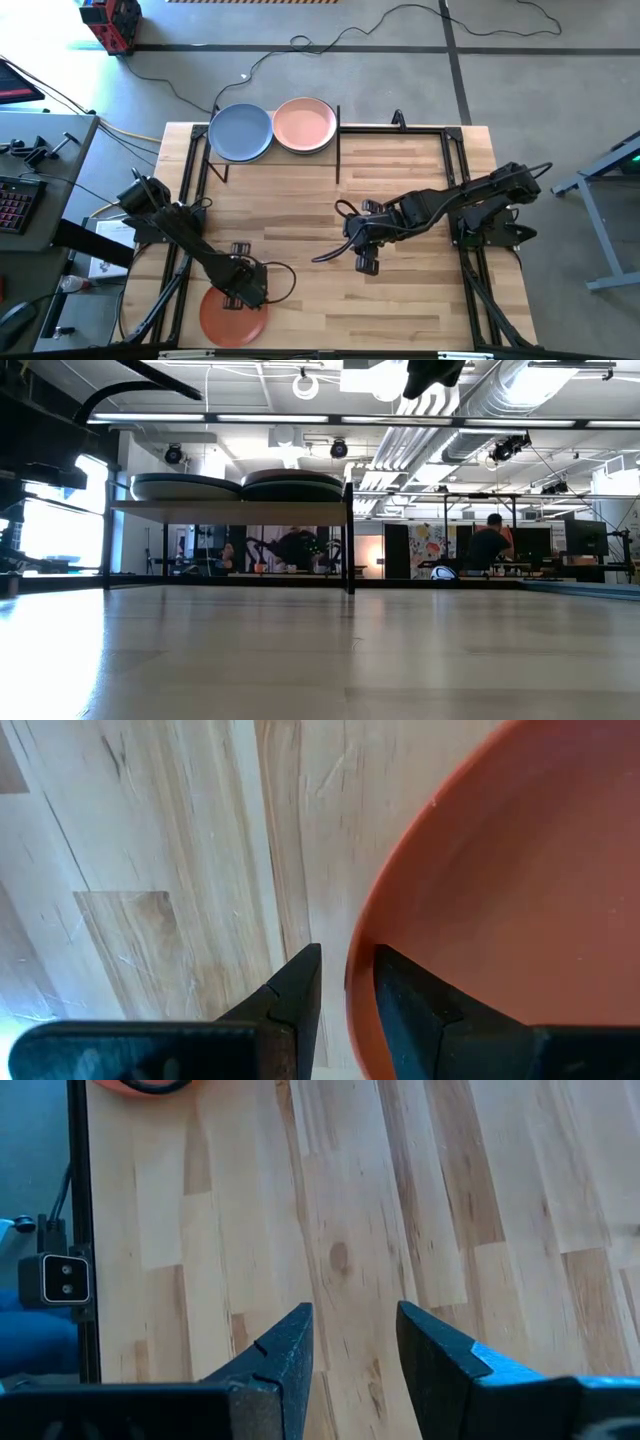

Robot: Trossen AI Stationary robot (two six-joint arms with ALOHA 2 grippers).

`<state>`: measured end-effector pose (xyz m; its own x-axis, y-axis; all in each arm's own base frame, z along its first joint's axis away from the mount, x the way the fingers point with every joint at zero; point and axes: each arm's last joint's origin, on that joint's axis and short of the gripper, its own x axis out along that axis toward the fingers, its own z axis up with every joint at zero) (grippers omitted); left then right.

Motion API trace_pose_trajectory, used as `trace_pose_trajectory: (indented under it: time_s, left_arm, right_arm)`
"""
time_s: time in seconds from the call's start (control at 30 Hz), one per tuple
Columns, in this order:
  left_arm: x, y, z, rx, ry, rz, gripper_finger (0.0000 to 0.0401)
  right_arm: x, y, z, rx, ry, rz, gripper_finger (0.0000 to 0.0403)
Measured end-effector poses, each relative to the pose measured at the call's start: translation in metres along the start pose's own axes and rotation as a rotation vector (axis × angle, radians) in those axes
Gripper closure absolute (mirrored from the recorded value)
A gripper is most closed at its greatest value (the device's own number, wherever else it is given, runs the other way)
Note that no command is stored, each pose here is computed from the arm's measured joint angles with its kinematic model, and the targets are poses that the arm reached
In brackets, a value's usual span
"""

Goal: Place and stack plates onto a shelf
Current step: Stack the orange plate on top of the blue plate on the shelf

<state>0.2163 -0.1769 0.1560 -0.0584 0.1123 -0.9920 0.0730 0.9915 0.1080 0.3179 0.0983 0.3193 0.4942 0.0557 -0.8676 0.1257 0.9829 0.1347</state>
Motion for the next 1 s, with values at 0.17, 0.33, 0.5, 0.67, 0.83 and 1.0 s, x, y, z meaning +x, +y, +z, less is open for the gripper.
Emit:
trace_pose_trajectory:
  time_s: [0.17,0.33,0.5,0.67,0.83,1.0]
  left_arm:
    - [0.001,0.002,0.002,-0.009,0.010,-0.005,0.0316]
    - [0.001,0.002,0.002,-0.010,0.008,-0.006,0.0337]
    - [0.001,0.002,0.002,0.019,0.004,-0.010,0.0384]
    - [0.000,0.001,0.002,0.034,0.006,-0.022,0.0393]
    - [0.000,0.001,0.002,0.020,0.034,-0.070,0.0397]
    - [-0.011,0.008,0.001,-0.009,0.007,-0.094,0.0400]
  right_arm:
    - [0.000,0.000,0.000,-0.008,0.000,0.000,0.0279]
    - [0.000,0.000,0.000,-0.015,0.000,0.000,0.0279]
    - [0.000,0.000,0.000,-0.017,0.000,0.000,0.0279]
    - [0.000,0.000,0.000,-0.018,0.000,0.000,0.0279]
    - [0.000,0.000,0.000,-0.016,0.000,-0.001,0.0279]
    - [0.000,0.000,0.000,-0.016,0.000,-0.001,0.0279]
